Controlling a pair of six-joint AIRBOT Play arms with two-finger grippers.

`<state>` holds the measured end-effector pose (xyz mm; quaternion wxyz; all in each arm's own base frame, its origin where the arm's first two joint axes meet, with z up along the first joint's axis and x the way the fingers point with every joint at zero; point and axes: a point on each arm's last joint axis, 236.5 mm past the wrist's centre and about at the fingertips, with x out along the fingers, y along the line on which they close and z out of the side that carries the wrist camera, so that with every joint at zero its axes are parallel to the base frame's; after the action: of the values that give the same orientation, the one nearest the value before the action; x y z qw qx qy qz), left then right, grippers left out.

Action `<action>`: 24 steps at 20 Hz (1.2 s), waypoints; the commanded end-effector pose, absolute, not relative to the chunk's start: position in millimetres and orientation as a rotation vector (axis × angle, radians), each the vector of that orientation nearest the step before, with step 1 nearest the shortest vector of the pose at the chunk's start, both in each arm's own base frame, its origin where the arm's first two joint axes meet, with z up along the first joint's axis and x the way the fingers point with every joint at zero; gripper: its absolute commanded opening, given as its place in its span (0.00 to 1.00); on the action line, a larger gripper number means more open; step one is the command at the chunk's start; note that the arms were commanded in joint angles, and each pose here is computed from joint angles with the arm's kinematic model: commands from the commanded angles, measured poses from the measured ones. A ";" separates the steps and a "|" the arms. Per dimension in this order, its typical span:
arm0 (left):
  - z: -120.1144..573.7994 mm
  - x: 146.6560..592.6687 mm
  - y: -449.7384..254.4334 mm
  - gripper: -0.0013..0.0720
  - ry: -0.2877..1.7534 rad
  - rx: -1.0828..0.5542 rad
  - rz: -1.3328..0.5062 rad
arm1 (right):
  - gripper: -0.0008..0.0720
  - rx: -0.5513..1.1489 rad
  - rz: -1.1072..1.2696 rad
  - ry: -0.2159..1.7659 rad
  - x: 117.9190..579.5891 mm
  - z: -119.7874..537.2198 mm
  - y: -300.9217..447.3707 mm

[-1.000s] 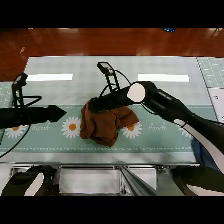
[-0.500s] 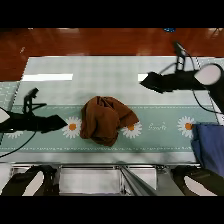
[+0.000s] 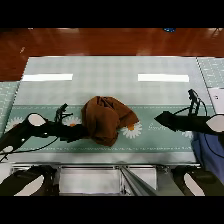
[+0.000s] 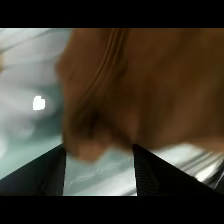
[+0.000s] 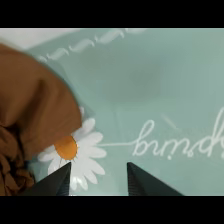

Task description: Fold the shirts.

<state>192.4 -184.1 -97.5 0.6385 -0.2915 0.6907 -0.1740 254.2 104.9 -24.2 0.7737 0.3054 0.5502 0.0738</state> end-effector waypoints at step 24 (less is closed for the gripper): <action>-41.4 292.5 -172.7 0.04 1.361 -0.647 -0.499 | 0.57 0.789 0.411 1.551 273.6 -104.2 203.3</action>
<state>292.9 -173.3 -41.7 0.7020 -0.2907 0.6107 -0.2229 267.2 180.4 -94.9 0.6305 0.3702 0.6641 0.1562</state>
